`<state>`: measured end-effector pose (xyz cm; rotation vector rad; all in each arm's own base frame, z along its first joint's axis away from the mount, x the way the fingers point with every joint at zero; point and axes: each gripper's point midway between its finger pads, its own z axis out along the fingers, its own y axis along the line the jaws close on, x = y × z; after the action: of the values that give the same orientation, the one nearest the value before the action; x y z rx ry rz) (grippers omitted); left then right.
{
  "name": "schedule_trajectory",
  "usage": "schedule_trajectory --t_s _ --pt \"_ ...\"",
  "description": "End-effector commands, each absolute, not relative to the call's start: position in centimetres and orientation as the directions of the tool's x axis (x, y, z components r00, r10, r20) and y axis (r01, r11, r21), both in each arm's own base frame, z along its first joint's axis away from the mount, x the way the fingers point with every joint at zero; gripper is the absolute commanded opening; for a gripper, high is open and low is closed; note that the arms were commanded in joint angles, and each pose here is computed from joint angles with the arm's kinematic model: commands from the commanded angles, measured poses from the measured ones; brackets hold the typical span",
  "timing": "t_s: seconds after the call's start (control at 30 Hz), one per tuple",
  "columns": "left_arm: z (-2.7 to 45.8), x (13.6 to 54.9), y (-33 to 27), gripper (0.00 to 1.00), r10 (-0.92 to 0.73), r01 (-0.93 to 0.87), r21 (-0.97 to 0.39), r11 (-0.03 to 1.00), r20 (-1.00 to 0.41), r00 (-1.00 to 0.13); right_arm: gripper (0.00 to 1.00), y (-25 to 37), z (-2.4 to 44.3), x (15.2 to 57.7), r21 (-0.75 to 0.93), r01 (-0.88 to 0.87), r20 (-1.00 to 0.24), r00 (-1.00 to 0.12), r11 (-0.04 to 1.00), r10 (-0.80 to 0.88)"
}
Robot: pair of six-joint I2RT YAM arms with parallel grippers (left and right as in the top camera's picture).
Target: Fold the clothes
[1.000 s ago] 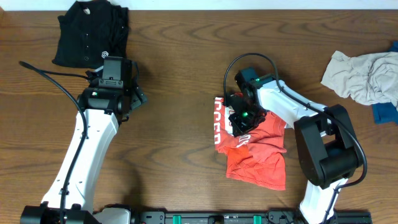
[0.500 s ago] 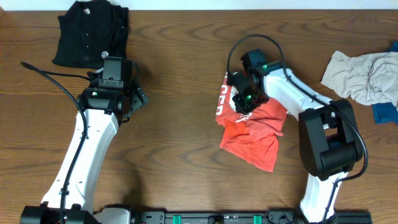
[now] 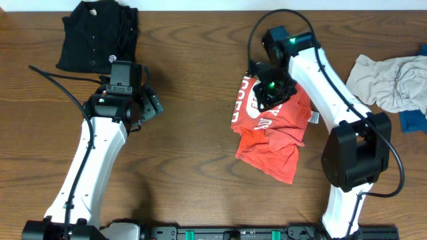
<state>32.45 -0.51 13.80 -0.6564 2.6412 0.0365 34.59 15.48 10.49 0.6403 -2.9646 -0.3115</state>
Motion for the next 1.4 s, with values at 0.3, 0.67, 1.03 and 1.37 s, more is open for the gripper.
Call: schedule_trajectory --t_s 0.3,0.67,1.03,1.37 --pt "13.2 32.6 -1.1 0.98 -0.400 -0.400 -0.086 0.913 -0.387 -0.830 0.50 6.6 18.6 30.6 -0.024 0.149 0.025 -0.988 0.989 0.149" --pt "13.3 32.9 -1.3 0.98 -0.401 -0.396 -0.099 0.913 -0.395 -0.827 0.88 10.3 11.4 25.1 0.228 0.210 0.102 -0.976 0.951 0.191" --pt "13.3 32.8 -1.3 0.98 -0.401 -0.396 -0.097 0.913 -0.391 -0.828 0.89 9.9 5.3 23.1 0.239 0.310 0.162 -0.947 0.920 0.277" --pt "13.3 32.7 -1.3 0.98 -0.401 -0.397 -0.095 0.913 -0.389 -0.829 0.96 9.4 3.7 26.1 0.257 0.265 0.007 -0.962 0.929 0.273"
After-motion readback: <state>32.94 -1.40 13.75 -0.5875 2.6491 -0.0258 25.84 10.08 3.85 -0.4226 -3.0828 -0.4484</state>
